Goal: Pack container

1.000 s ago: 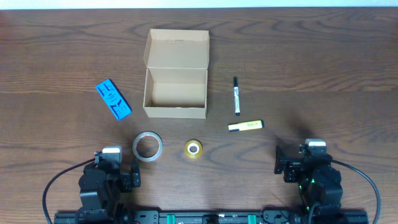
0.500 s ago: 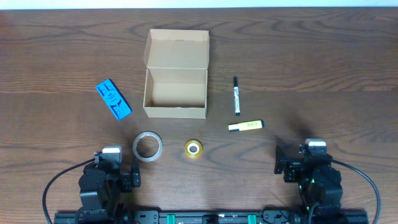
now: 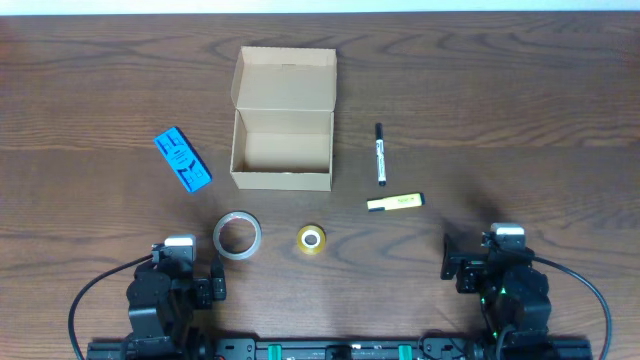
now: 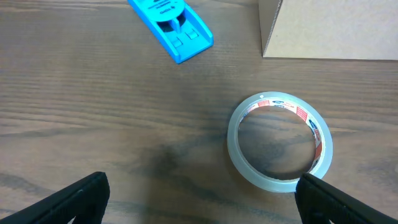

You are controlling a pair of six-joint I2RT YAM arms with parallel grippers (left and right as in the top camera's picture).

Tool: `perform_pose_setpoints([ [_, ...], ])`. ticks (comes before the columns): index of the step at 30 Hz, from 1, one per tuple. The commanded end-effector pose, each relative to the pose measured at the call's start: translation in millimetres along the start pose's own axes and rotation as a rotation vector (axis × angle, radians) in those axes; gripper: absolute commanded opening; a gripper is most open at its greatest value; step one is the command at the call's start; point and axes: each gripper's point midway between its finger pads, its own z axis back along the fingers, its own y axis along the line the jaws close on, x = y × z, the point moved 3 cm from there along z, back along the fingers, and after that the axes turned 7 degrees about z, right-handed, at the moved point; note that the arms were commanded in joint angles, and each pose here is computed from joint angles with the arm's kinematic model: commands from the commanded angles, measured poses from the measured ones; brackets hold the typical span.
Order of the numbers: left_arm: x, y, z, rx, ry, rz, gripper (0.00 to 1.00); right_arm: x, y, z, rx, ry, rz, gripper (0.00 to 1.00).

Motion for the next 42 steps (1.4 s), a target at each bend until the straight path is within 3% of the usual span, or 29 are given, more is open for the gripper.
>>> perform_pose_setpoints([
  [1, -12.3, 1.7, -0.4, 0.011, 0.050, -0.005, 0.96, -0.3, -2.4, 0.3, -0.013, -0.003, -0.017, 0.99],
  [10, -12.3, 1.7, -0.4, 0.011, 0.050, -0.005, 0.95, 1.7, -1.2, 0.1, -0.005, -0.011, -0.026, 0.99],
  [16, -12.3, 1.7, -0.4, 0.011, 0.050, -0.005, 0.95, 22.4, 15.6, 0.5, 0.116, -0.007, -0.032, 1.00],
  [27, -12.3, 1.7, -0.4, 0.011, 0.050, -0.005, 0.95, 105.5, 23.2, -13.6, 0.170, 0.256, -0.009, 0.99],
  [34, -12.3, 1.7, -0.4, 0.011, 0.050, -0.005, 0.95, 151.9, 45.8, -55.4, 0.207, 0.451, 0.001, 0.99],
  [42, -12.3, 1.7, -0.4, 0.011, 0.050, -0.005, 0.95, 181.2, 86.8, -111.2, 0.184, 0.549, 0.043, 0.99],
])
